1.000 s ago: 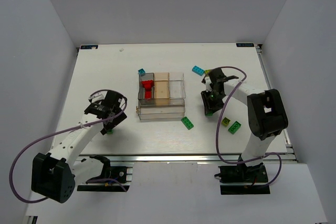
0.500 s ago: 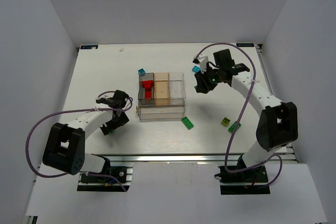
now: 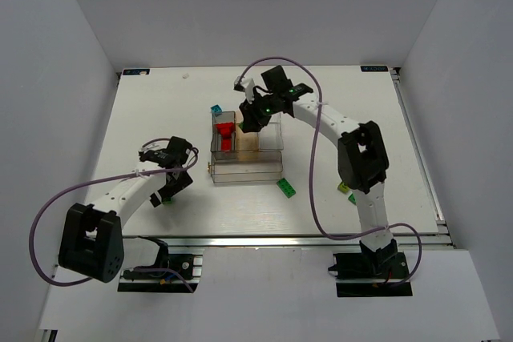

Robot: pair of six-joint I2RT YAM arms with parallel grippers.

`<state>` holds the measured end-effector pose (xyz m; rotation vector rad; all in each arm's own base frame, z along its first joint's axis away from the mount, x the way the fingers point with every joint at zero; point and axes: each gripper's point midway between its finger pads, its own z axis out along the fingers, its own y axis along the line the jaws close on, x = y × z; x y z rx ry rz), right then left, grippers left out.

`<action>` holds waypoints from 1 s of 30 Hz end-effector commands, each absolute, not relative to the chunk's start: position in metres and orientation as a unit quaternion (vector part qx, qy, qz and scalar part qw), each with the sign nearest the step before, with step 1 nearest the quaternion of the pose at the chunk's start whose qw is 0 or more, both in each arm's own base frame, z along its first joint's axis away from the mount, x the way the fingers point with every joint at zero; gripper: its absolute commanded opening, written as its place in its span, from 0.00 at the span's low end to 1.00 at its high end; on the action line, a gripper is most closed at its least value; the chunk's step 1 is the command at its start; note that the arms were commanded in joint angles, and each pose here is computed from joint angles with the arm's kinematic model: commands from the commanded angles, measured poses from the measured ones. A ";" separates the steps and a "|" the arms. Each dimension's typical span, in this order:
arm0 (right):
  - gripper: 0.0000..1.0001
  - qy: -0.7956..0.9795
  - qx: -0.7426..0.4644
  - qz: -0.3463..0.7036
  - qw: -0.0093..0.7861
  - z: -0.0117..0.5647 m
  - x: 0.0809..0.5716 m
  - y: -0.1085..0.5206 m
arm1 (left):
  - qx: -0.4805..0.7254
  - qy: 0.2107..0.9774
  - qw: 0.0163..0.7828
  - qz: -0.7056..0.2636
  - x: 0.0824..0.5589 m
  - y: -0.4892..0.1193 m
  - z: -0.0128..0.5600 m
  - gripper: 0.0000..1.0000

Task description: Sort the legos into containers by color

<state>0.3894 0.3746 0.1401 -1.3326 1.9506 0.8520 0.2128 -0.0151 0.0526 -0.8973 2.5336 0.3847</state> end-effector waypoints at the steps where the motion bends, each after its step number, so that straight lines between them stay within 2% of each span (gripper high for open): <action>1: 0.18 0.760 -0.482 0.293 0.323 0.140 0.412 0.378 | -0.342 0.903 0.217 0.140 0.207 -0.010 0.055 0.93; 3: 0.31 0.762 -0.486 0.283 0.321 0.133 0.411 0.378 | -0.341 0.904 0.216 0.141 0.206 -0.010 0.053 0.94; 4: 0.45 0.762 -0.487 0.278 0.322 0.134 0.410 0.378 | -0.340 0.905 0.214 0.142 0.206 -0.010 0.051 0.94; 7: 0.66 0.761 -0.493 0.279 0.315 0.132 0.406 0.375 | -0.339 0.906 0.212 0.139 0.207 -0.012 0.045 0.93; 12: 0.69 0.742 -0.494 0.296 0.343 0.171 0.396 0.366 | -0.349 0.905 0.196 0.144 0.208 -0.009 0.032 0.93; 17: 0.67 0.744 -0.461 0.310 0.371 0.191 0.382 0.340 | -0.364 0.902 0.187 0.137 0.212 -0.004 0.023 0.83; 18: 0.67 0.735 -0.453 0.312 0.397 0.212 0.384 0.330 | -0.363 0.903 0.187 0.135 0.214 -0.006 0.021 0.81; 19: 0.67 0.743 -0.448 0.315 0.385 0.201 0.376 0.324 | -0.365 0.903 0.182 0.132 0.214 -0.005 0.018 0.75; 24: 0.66 0.737 -0.432 0.315 0.413 0.221 0.361 0.292 | -0.368 0.905 0.174 0.121 0.219 -0.004 0.013 0.52; 25: 0.66 0.736 -0.434 0.317 0.413 0.222 0.357 0.289 | -0.367 0.906 0.176 0.118 0.221 -0.005 0.014 0.45; 28: 0.68 0.729 -0.447 0.314 0.412 0.218 0.341 0.275 | -0.369 0.905 0.183 0.104 0.227 -0.007 0.021 0.35; 29: 0.75 0.728 -0.452 0.311 0.410 0.211 0.331 0.268 | -0.367 0.907 0.183 0.100 0.228 -0.009 0.025 0.27; 30: 0.82 0.721 -0.467 0.302 0.414 0.208 0.325 0.264 | -0.362 0.908 0.192 0.090 0.233 -0.011 0.032 0.24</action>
